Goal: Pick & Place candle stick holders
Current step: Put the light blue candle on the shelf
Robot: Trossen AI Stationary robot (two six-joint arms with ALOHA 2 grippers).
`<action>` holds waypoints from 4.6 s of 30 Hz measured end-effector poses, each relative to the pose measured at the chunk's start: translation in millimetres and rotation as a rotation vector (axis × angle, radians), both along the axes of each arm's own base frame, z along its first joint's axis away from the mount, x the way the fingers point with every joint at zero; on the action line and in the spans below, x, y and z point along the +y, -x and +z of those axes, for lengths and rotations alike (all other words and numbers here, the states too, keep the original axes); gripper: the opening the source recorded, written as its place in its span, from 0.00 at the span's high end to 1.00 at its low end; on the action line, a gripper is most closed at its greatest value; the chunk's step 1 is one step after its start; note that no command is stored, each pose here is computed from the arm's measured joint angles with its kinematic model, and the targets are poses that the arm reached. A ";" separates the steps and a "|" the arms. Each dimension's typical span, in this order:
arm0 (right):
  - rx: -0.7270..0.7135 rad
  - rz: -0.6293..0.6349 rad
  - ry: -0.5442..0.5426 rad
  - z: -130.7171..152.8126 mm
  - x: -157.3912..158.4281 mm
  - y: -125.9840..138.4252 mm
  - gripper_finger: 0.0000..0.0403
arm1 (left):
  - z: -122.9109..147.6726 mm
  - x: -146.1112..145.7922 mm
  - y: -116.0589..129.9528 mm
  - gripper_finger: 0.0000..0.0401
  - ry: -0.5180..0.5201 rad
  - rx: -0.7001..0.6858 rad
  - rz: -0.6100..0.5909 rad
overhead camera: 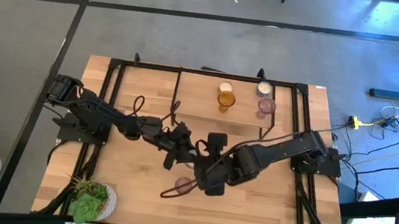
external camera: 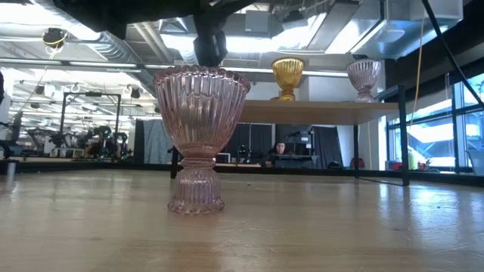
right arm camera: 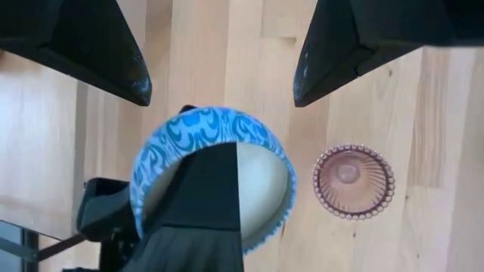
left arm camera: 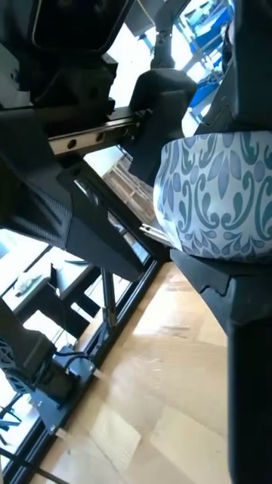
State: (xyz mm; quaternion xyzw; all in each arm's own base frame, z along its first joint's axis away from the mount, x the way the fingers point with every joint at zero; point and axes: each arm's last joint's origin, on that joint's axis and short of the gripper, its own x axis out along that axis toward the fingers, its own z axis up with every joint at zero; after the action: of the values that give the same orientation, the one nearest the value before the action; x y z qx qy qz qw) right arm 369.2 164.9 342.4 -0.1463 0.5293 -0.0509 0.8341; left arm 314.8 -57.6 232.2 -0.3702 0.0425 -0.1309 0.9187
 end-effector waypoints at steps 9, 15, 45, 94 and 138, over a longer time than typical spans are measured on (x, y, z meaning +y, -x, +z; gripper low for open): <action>0.046 -0.099 -0.012 -2.2 0.8 9.1 0.19 | -0.4 0.0 3.0 0.66 0.020 0.051 -0.053; 0.093 -0.185 -0.027 -4.0 15.1 26.0 0.19 | 10.5 27.8 10.9 0.66 0.033 0.104 0.001; 0.123 -0.306 -0.047 -62.7 100.6 89.6 0.19 | 80.4 196.9 11.0 0.66 -0.272 0.675 -0.025; 0.086 -0.299 -0.052 -62.8 103.0 88.4 0.19 | 41.7 230.3 -16.2 0.31 -0.352 0.879 -0.009; 0.117 -0.295 -0.075 -84.4 107.4 89.9 0.21 | 88.1 226.0 -27.9 1.00 -0.781 0.899 0.122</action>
State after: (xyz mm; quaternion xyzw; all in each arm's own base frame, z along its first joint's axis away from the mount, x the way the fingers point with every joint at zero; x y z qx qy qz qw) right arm 279.3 272.3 258.0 -0.0383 0.5941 -0.1443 0.7904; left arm 342.7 168.4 320.3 -0.0259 0.4507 0.1170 0.8846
